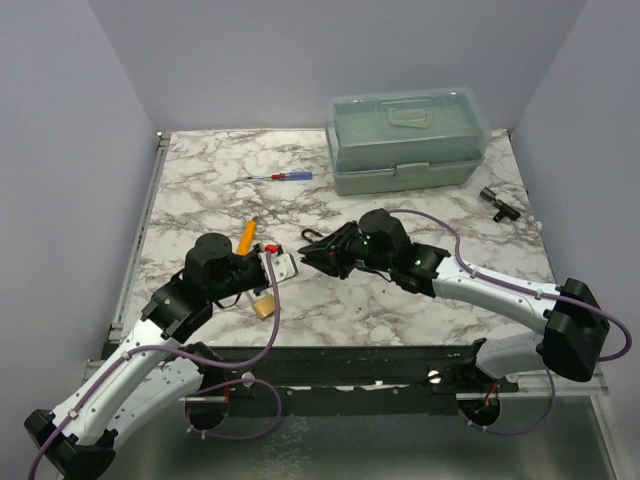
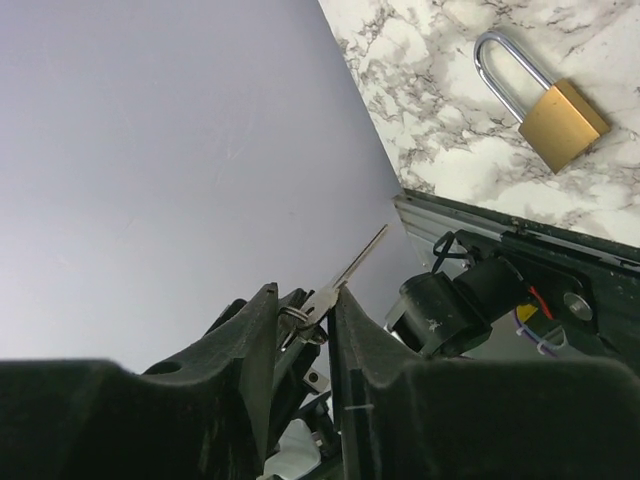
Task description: Unlock with the key
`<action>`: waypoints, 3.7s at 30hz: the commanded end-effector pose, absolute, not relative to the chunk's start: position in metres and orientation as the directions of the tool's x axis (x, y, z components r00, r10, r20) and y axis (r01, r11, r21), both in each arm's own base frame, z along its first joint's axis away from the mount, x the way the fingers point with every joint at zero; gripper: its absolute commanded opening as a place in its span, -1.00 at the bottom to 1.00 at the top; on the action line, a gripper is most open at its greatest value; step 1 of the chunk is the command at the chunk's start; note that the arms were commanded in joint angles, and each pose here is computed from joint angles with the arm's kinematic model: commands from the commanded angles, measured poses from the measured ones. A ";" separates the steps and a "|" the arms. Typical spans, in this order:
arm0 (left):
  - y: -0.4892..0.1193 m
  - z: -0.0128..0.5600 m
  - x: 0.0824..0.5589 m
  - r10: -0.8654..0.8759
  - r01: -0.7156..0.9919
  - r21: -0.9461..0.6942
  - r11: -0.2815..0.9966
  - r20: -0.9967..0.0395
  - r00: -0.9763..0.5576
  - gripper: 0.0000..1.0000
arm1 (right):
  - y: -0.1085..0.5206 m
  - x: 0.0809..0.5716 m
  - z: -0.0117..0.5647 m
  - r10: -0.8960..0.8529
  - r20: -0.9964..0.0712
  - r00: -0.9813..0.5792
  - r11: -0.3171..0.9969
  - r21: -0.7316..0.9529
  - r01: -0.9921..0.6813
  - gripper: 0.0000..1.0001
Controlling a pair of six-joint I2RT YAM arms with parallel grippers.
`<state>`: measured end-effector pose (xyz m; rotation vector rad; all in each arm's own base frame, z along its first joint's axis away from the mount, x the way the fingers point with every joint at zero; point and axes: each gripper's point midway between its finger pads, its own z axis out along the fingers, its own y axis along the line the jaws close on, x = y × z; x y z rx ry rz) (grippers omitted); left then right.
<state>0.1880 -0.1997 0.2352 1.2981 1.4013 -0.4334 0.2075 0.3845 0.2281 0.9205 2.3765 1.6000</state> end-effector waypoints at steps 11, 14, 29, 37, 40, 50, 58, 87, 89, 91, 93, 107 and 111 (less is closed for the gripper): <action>-0.200 0.230 0.187 0.456 0.859 0.403 0.316 -0.858 0.236 -1.00 | 0.392 0.201 0.239 0.486 0.197 -0.851 0.207 0.921 0.331 -0.41; -0.200 0.230 0.187 0.457 0.856 0.406 0.318 -0.857 0.237 -1.00 | 0.391 0.201 0.239 0.490 0.195 -0.850 0.207 0.921 0.331 -0.58; -0.198 0.228 0.191 0.462 0.849 0.403 0.342 -0.859 0.221 -0.72 | 0.384 0.201 0.234 0.510 0.159 -0.845 0.233 0.921 0.313 -0.99; -0.196 0.239 0.181 0.391 0.858 0.320 0.402 -0.907 0.156 0.06 | 0.358 0.215 0.225 0.624 0.073 -0.778 0.264 0.917 0.298 -0.99; -0.197 0.241 0.175 0.361 0.870 0.278 0.406 -0.924 0.127 0.19 | 0.346 0.220 0.224 0.665 0.026 -0.746 0.287 0.914 0.287 -0.99; -0.204 0.253 0.183 0.082 0.718 -0.254 0.648 -0.914 -0.397 0.65 | 0.304 0.232 0.216 0.770 -0.089 -0.631 0.344 0.891 0.295 -0.99; -0.209 0.235 0.196 -0.188 0.373 -0.566 0.735 -0.699 -0.690 0.98 | 0.270 0.232 0.213 0.824 -0.149 -0.546 0.364 0.878 0.309 -0.99; -0.116 0.076 0.188 -0.676 -0.632 -0.244 0.736 -0.320 -0.664 0.98 | 0.225 0.219 0.159 0.867 -0.186 -0.461 0.403 0.807 0.432 -1.00; -0.117 0.074 0.193 -0.655 -0.612 -0.237 0.754 -0.334 -0.678 0.98 | 0.224 0.219 0.158 0.867 -0.191 -0.460 0.407 0.804 0.433 -0.99; -0.116 0.070 0.196 -0.636 -0.598 -0.224 0.770 -0.349 -0.688 0.98 | 0.221 0.218 0.158 0.867 -0.196 -0.458 0.410 0.803 0.433 -0.99; -0.119 0.065 0.198 -0.611 -0.572 -0.219 0.791 -0.350 -0.710 0.98 | 0.219 0.217 0.158 0.868 -0.198 -0.455 0.410 0.803 0.433 -1.00; -0.127 0.024 0.192 -0.528 -0.517 -0.115 0.848 -0.273 -0.804 0.75 | 0.208 0.214 0.151 0.875 -0.208 -0.437 0.408 0.802 0.437 -0.99; -0.129 0.018 0.189 -0.522 -0.515 -0.098 0.852 -0.248 -0.816 0.67 | 0.208 0.214 0.150 0.876 -0.210 -0.433 0.409 0.801 0.438 -0.99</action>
